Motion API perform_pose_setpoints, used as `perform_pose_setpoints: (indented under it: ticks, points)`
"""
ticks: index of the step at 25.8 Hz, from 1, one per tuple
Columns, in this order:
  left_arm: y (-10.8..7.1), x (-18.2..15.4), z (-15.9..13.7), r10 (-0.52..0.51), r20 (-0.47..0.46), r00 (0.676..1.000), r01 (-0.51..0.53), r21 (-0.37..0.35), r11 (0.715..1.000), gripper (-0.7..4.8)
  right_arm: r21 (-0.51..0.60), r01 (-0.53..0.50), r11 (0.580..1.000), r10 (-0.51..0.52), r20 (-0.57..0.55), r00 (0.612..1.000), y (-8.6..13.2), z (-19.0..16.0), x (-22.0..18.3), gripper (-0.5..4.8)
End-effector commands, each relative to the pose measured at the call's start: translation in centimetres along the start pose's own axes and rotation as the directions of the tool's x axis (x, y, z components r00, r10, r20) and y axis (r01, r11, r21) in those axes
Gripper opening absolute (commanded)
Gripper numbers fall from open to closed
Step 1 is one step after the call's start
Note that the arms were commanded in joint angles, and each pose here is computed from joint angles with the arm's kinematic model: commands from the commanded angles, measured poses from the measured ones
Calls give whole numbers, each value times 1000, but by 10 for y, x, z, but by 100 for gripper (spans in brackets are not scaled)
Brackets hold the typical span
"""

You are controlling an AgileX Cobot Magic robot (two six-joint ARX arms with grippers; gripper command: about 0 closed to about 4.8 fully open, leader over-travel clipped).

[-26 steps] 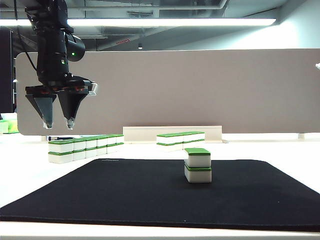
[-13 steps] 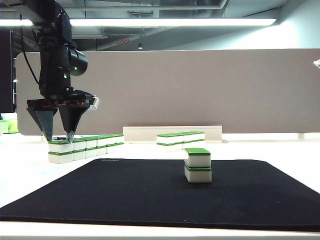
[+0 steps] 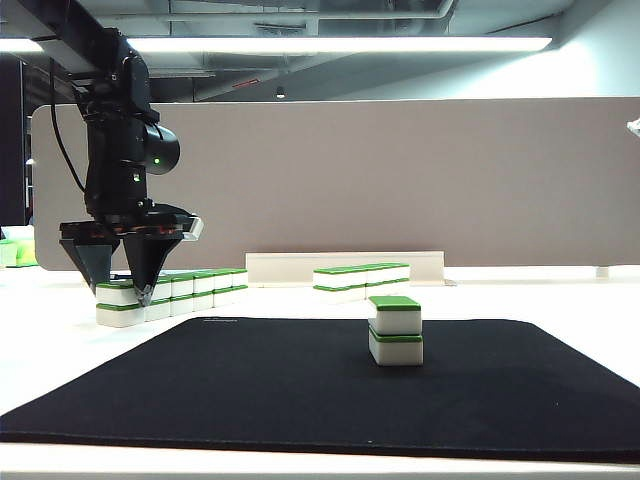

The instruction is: Take a mahjong tile from the mahjong wall and then place it on the table close to you.

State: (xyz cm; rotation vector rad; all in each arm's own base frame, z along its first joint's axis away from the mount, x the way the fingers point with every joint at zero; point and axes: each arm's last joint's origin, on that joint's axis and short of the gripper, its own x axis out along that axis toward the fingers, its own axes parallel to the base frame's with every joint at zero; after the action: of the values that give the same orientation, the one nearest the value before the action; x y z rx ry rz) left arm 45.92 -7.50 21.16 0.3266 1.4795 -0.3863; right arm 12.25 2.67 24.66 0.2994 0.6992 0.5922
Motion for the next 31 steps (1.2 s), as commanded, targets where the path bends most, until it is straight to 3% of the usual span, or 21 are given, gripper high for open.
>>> perform_pose_setpoints:
  ticks: [1,6,17,21,31]
  points:
    - [-1,-2,0,-4,11,1000,4,7,1000,340,-15,-13,1000,14,18,1000,2,3,-1,-1]
    - [0,2,1,-7,2,1000,7,6,1000,340,-17,-84,996,84,7,996,4,3,-1,-1]
    - [0,18,1,-29,-56,998,29,1,1000,333,-16,-83,996,83,8,996,4,3,-2,-1]
    - [0,18,0,-33,-71,997,33,-3,999,216,-17,-81,997,81,8,997,4,3,-2,-1]
    - [-2,14,-5,-43,-105,993,40,-29,999,122,-17,-78,997,79,9,997,4,3,-2,-1]
